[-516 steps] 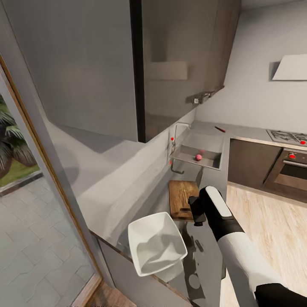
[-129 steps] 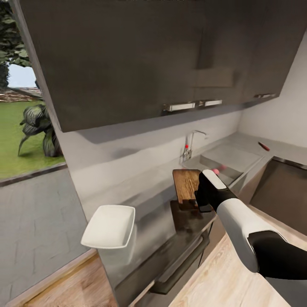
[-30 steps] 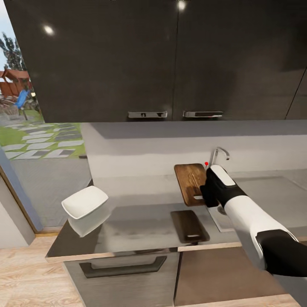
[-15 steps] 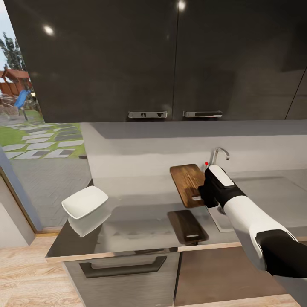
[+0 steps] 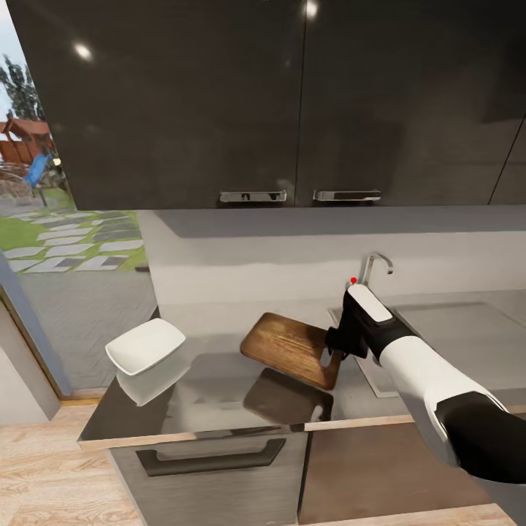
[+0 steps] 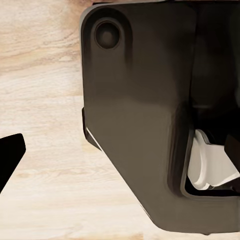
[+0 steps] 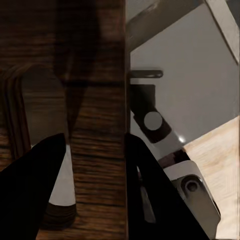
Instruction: In the kitchen, take the Vidalia onion out of the sink, dice it on the chopping board with the paring knife, put the diced onion into the bowl on the countertop, then place both the paring knife and the chopping board into the sink.
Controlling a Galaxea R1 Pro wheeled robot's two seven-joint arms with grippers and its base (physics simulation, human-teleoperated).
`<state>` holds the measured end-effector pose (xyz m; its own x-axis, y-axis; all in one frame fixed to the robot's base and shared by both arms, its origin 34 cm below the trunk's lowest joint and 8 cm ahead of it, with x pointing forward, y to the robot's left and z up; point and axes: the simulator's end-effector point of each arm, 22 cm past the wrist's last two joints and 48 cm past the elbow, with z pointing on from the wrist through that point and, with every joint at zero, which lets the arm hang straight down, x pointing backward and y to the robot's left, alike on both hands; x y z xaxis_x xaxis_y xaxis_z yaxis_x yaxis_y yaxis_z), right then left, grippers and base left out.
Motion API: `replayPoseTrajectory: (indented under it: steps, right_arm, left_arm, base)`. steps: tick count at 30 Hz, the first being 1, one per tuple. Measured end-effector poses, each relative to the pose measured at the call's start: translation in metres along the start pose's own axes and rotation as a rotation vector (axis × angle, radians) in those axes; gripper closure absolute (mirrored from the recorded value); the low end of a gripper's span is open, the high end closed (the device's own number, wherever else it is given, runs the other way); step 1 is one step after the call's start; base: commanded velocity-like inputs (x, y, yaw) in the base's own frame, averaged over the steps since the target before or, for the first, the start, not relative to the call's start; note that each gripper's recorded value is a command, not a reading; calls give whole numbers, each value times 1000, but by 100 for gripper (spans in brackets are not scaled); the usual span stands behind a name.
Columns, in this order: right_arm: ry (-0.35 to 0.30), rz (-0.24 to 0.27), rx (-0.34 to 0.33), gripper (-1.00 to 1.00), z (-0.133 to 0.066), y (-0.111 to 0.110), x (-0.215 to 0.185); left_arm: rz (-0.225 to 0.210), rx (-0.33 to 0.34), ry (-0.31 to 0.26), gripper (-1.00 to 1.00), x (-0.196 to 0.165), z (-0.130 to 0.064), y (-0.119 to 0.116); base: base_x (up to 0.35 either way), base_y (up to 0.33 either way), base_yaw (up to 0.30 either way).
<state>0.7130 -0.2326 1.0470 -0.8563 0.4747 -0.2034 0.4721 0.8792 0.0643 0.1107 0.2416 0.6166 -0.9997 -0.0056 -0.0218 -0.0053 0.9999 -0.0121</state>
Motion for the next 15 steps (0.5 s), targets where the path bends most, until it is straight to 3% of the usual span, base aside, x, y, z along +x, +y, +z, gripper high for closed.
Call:
replayPoseTrajectory:
  steps: [4, 10, 15]
  right_arm:
    - [-1, -5, 1, 100, -1, 0, 0]
    - [0, -8, 0, 100, 0, 0, 0]
    - [-3, -12, 2, 100, -1, 1, 1]
  left_arm:
    - [0, 2, -2, -100, 0, 0, -1]
    - [0, 0, -1, -100, 0, 0, -1]
    - [1, 0, -2, -100, 0, 0, -1]
  base:
    - [0, 0, 40]
    - [3, -3, 194]
    - [121, -185, 170]
